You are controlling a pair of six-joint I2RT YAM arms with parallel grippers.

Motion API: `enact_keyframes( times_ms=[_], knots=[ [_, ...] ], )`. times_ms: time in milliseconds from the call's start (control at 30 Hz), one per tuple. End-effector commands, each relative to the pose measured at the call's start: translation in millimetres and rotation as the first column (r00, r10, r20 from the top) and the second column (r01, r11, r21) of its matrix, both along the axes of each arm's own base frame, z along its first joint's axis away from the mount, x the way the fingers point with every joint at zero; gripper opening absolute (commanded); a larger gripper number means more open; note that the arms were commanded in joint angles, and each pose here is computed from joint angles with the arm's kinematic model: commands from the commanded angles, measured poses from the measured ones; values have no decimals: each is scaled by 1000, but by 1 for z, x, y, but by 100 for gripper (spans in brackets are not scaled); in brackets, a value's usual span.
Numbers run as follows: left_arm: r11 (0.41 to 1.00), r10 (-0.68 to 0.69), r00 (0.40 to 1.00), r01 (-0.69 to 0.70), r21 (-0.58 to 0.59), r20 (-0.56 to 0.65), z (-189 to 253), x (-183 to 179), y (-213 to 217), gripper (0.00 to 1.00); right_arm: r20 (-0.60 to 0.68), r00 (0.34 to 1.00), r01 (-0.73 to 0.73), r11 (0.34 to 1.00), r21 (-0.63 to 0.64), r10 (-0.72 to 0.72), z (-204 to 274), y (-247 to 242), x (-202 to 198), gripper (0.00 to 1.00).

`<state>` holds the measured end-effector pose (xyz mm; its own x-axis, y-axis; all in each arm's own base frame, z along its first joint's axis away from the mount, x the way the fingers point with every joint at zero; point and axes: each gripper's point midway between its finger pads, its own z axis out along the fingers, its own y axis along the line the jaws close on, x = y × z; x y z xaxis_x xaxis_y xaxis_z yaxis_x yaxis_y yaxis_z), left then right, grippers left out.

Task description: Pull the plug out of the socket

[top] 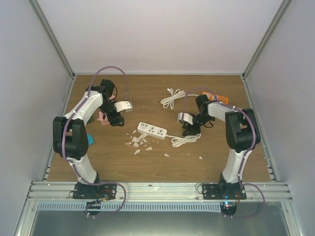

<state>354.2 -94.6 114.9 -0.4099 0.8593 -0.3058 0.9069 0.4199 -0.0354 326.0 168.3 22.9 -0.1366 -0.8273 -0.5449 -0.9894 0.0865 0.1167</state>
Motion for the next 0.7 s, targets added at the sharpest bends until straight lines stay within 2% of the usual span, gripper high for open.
enact_keyframes(
  times_ms=[0,167,267,500,667],
  knots=[
    [996,-48,999,46,-71,-23,-3,-29,-18,71,-98,995,-6,1000,-23,4,1,-3,-37,51],
    [988,-69,994,55,-147,-89,-16,-61,-44,64,-173,985,14,1000,18,-10,14,7,-67,52],
    [985,-84,988,62,-162,-130,-30,-77,-61,60,-175,984,41,998,38,-34,26,8,-75,54],
    [975,-88,982,50,-216,-169,-54,-84,-103,54,-97,987,136,990,44,-131,51,-19,-69,54],
    [969,-81,981,36,-244,-177,-65,-73,-130,52,4,980,198,979,-52,-198,43,-51,-56,48]
  ],
)
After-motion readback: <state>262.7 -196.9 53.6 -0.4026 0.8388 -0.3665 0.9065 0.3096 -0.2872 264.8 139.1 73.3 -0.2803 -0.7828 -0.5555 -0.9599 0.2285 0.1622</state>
